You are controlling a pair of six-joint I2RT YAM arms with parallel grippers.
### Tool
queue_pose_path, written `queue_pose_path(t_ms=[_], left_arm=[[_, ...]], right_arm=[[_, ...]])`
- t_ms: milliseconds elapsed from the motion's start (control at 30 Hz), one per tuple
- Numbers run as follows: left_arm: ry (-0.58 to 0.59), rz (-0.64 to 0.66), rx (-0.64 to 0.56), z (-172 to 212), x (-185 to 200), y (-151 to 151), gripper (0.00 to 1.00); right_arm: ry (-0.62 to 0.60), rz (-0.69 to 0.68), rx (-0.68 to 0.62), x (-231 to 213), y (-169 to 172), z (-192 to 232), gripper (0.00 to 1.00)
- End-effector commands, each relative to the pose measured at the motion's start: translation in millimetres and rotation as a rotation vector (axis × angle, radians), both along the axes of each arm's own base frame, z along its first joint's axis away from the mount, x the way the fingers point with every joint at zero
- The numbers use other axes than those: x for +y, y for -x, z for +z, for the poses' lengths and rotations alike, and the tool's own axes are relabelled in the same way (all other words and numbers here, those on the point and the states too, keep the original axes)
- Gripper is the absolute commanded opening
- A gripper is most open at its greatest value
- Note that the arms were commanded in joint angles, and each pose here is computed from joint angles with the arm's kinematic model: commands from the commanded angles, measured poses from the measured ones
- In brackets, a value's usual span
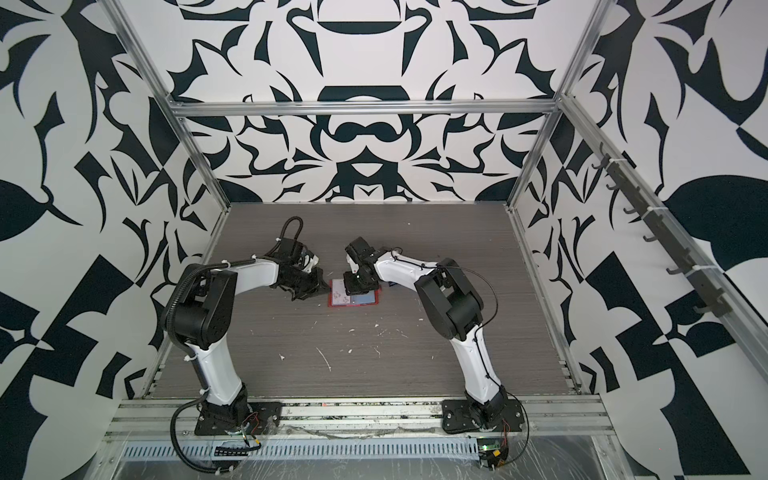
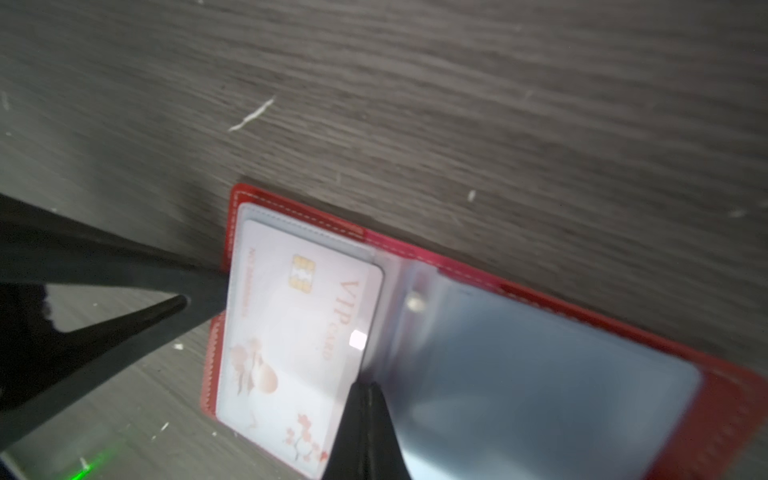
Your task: Put the credit cards into the card holder
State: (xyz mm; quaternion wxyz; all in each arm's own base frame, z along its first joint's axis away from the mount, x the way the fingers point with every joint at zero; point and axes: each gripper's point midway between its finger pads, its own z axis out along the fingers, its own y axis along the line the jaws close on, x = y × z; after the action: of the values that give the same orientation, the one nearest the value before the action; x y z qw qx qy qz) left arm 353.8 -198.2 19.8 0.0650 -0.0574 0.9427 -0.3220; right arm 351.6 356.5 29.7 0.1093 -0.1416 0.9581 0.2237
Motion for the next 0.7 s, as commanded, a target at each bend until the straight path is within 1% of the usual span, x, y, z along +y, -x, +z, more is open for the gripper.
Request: queue_pose_path(t_ms=[0, 67, 200, 333, 467, 567, 633, 667], left_arm=[[-0.096, 0.008, 0.099, -28.9, 17.0, 22.7, 0.0], [-0.099, 0.006, 0.1, -28.4, 17.3, 22.2, 0.0], [-0.12, -0.002, 0.081, -20.4, 19.1, 17.4, 0.0], [-0.182, -0.01, 0.05, -5.7, 27.3, 11.0, 0.01], [-0.222, -0.003, -0.003, 16.9, 33.5, 2.8, 0.14], [-0.203, -0.003, -0.036, 33.3, 30.3, 0.5, 0.28], [-0.19, -0.016, -0.057, 41.3, 24.2, 0.3, 0.35], [-0.181, -0.027, -0.066, 44.7, 20.2, 0.4, 0.37]], right_arm=[[-0.074, 0.02, 0.008, 12.9, 6.2, 11.2, 0.03], [-0.072, 0.014, -0.012, 10.4, 5.4, 16.2, 0.03], [0.015, -0.037, -0.08, -11.6, -0.5, 23.2, 0.04], [0.087, -0.071, -0.126, -33.8, -1.3, 29.3, 0.02], [0.134, -0.1, -0.128, -51.5, -0.3, 25.1, 0.01], [0.159, -0.117, -0.126, -60.2, 1.4, 19.9, 0.0], [0.155, -0.116, -0.11, -61.1, 3.0, 14.6, 0.0], [0.149, -0.112, -0.1, -60.1, 4.2, 12.1, 0.0]])
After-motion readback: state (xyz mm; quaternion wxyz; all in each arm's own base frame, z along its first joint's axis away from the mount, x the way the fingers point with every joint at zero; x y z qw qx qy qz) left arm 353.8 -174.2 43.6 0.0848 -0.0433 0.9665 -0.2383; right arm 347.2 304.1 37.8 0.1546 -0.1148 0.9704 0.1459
